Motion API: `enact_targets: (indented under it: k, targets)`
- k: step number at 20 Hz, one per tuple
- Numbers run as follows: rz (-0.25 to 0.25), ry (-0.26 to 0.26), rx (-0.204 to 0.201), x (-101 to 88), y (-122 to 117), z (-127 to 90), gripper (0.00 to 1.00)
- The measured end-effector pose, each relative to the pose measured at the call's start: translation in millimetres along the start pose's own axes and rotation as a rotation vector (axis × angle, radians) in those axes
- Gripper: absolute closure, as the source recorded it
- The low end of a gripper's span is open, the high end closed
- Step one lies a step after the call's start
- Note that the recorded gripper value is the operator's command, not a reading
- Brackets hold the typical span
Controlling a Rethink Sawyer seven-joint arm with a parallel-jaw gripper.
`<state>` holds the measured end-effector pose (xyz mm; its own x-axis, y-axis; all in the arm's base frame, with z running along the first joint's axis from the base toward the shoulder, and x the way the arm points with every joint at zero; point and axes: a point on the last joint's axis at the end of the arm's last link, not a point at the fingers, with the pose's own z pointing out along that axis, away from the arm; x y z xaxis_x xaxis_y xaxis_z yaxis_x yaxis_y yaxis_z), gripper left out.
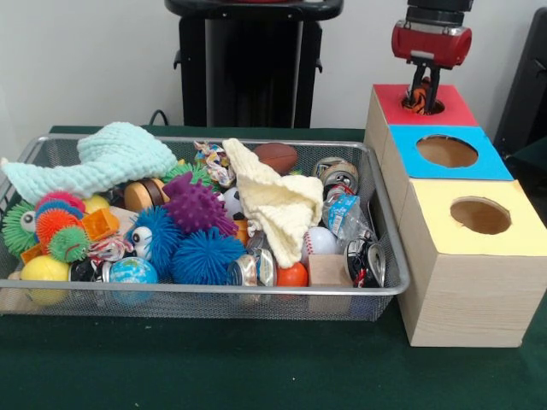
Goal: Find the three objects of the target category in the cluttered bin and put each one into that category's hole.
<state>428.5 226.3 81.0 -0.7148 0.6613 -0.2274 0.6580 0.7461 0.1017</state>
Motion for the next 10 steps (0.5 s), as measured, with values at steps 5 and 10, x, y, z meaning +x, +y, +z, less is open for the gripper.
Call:
enact_targets:
  k: [5, 10]
  targets:
    - [0.009, -0.019, 0.003, 5.1, -3, 12, 1.0]
    - [0.014, -0.027, 0.016, 15.8, -9, 31, 1.0]
